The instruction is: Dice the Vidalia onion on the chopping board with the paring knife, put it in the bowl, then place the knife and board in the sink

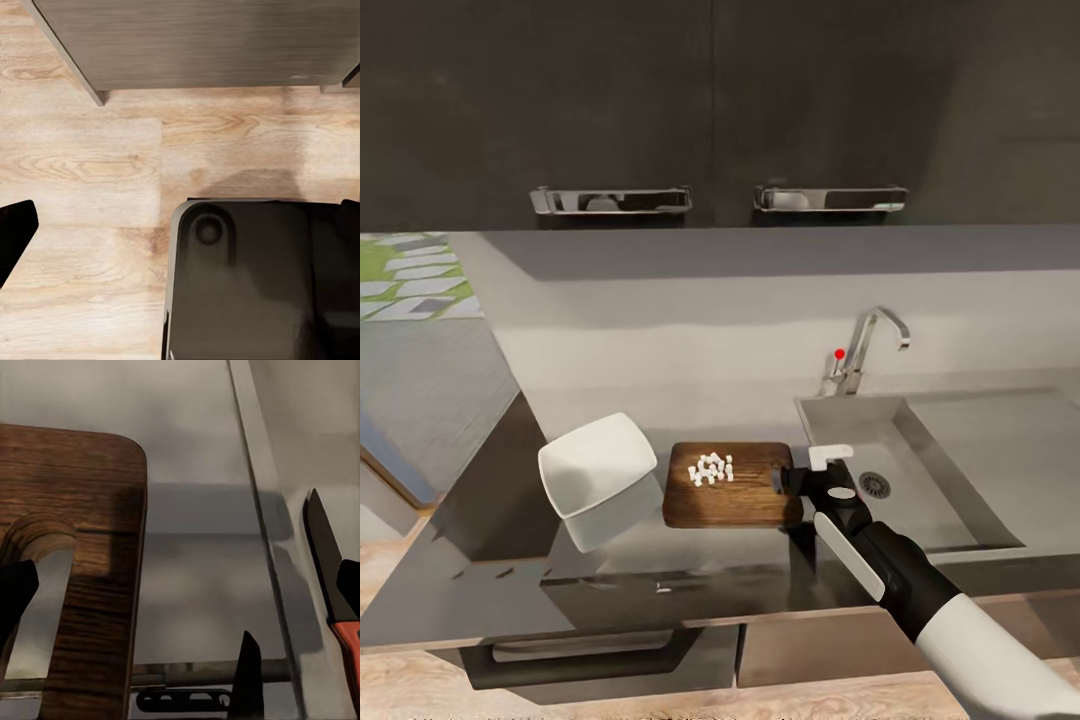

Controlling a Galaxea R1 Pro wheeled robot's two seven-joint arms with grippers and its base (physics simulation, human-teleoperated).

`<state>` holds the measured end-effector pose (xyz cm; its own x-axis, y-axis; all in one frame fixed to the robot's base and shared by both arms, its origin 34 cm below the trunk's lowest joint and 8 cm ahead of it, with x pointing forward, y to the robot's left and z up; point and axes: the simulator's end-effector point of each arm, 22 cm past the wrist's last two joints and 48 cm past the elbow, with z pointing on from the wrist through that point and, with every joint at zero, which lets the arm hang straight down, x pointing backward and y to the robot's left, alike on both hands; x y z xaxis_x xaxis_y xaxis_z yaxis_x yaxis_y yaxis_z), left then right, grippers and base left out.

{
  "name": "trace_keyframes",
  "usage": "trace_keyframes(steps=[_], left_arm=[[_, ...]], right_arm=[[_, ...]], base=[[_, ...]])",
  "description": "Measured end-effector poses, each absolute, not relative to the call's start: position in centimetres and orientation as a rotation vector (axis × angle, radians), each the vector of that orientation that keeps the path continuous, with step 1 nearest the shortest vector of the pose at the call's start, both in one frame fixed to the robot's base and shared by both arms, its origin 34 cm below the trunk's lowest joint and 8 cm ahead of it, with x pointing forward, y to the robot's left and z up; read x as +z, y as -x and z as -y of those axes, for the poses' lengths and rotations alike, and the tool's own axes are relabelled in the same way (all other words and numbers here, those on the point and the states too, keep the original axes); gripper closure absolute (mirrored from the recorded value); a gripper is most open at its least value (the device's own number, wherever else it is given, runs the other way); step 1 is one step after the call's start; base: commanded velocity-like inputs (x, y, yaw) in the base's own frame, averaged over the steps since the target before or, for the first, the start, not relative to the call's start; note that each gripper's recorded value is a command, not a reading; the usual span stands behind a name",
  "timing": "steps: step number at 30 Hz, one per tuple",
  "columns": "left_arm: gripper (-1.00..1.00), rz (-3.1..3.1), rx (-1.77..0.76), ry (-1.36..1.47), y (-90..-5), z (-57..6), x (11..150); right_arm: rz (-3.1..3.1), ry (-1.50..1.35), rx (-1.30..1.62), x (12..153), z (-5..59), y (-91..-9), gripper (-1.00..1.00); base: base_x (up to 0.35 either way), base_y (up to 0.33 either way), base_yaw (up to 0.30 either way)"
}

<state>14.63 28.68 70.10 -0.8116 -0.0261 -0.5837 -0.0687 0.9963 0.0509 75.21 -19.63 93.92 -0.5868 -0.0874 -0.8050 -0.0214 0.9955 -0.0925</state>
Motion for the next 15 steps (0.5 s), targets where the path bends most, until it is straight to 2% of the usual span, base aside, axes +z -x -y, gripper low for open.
trace_keyframes(steps=[15], left_arm=[[-1.0,-2.535,0.094,0.066,-14.1,-28.7,70.0]], right_arm=[[-2.215,0.077,-0.09,92.8,19.6,-75.1,-1.0]], base=[[0.0,0.001,0.0]])
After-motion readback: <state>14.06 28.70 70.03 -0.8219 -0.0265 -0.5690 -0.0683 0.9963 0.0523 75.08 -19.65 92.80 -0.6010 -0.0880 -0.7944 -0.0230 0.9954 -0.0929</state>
